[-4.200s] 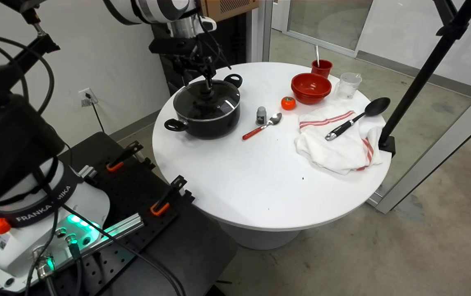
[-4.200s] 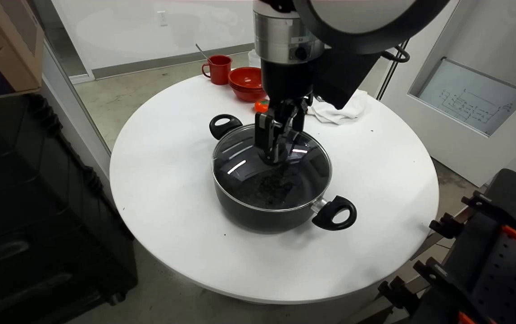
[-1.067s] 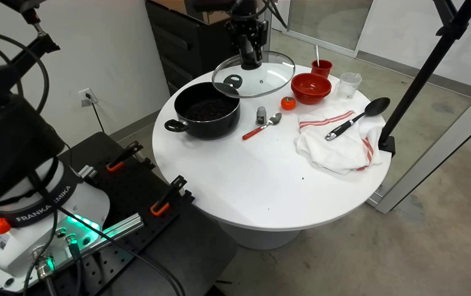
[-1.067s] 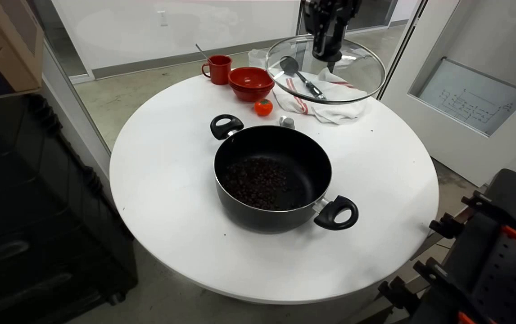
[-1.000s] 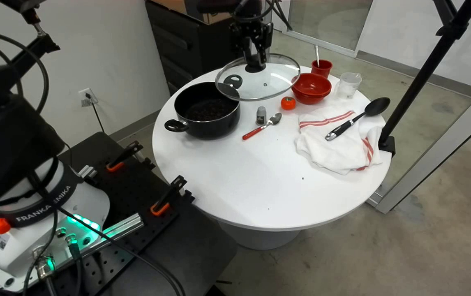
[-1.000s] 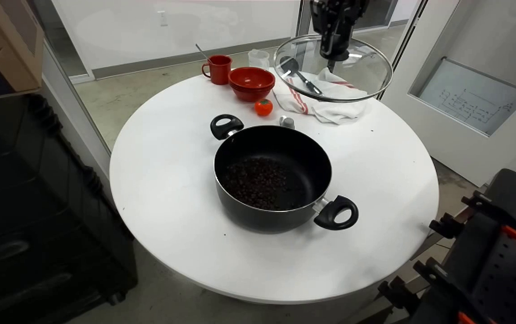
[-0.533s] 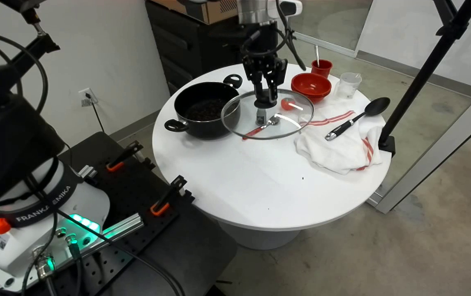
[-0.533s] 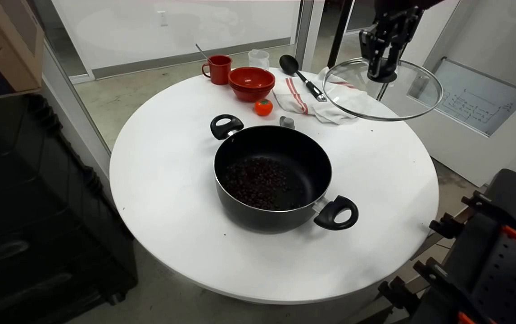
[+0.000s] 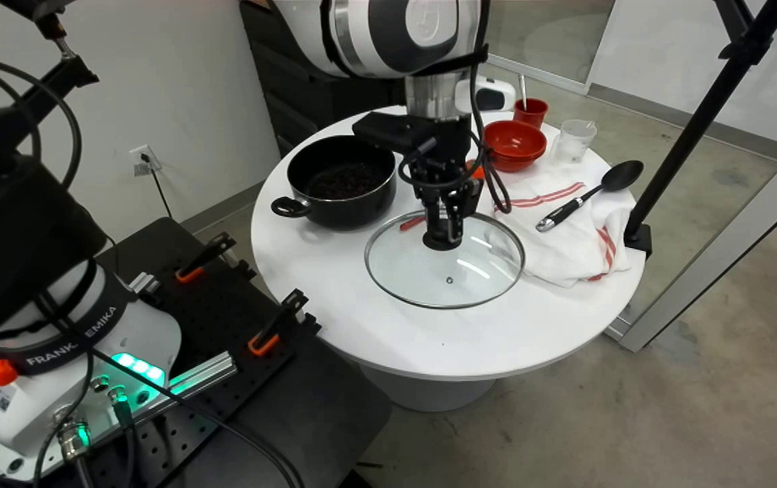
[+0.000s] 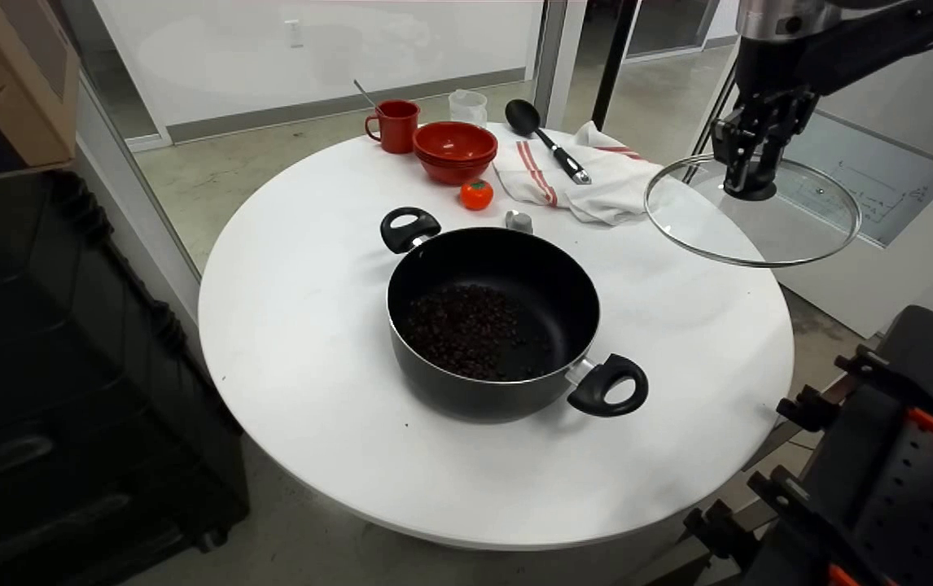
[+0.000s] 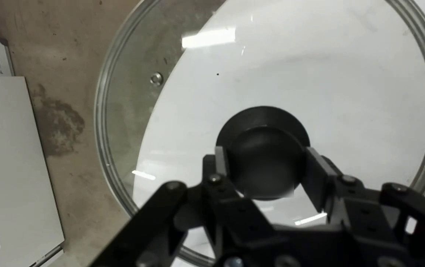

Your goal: Uncover the pot and put the lid on the table

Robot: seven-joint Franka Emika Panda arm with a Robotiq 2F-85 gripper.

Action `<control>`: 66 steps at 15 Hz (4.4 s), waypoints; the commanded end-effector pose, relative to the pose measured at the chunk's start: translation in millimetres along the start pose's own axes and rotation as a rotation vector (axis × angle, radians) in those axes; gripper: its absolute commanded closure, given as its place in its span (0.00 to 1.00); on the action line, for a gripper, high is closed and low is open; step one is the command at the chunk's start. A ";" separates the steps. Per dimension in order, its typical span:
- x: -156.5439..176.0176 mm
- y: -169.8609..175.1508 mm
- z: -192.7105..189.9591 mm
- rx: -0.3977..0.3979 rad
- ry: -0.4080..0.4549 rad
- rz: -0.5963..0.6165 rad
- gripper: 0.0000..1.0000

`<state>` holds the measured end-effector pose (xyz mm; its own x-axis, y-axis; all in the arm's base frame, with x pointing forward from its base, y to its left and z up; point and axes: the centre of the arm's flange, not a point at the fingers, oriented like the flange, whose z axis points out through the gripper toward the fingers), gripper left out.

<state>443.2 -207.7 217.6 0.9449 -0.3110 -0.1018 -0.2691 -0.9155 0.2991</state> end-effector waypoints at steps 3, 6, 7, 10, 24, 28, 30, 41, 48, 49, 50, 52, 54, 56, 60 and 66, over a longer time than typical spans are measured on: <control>-0.4 17.1 43.2 0.013 0.027 -0.015 0.75; 0.4 0.3 57.7 0.055 0.053 -0.082 0.75; 1.6 -6.9 59.9 0.081 0.060 -0.103 0.75; 4.9 -27.8 59.9 0.185 0.067 -0.165 0.75; 13.2 -32.6 82.4 0.256 0.057 -0.226 0.75; 12.5 -52.6 98.0 0.224 0.038 -0.283 0.75; 14.7 -56.4 101.9 0.207 0.033 -0.302 0.75; 30.0 -44.6 108.8 0.081 0.024 -0.366 0.75; 30.1 -49.7 124.5 0.027 -0.006 -0.397 0.75; 29.2 -50.1 127.6 0.027 -0.010 -0.399 0.75; 29.0 -50.2 129.7 0.029 -0.013 -0.401 0.75; 28.1 -50.6 130.7 0.038 -0.023 -0.396 0.40; 26.4 -50.8 130.7 0.049 -0.027 -0.391 0.17; 25.0 -50.1 125.4 0.069 -0.028 -0.388 0.03; 17.8 -59.6 88.9 0.144 0.006 -0.379 0.00; -5.2 -96.6 -5.2 0.093 0.191 -0.429 0.00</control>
<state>478.0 -147.2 145.9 0.9904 0.1132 -0.0799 0.1229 -0.9841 0.1286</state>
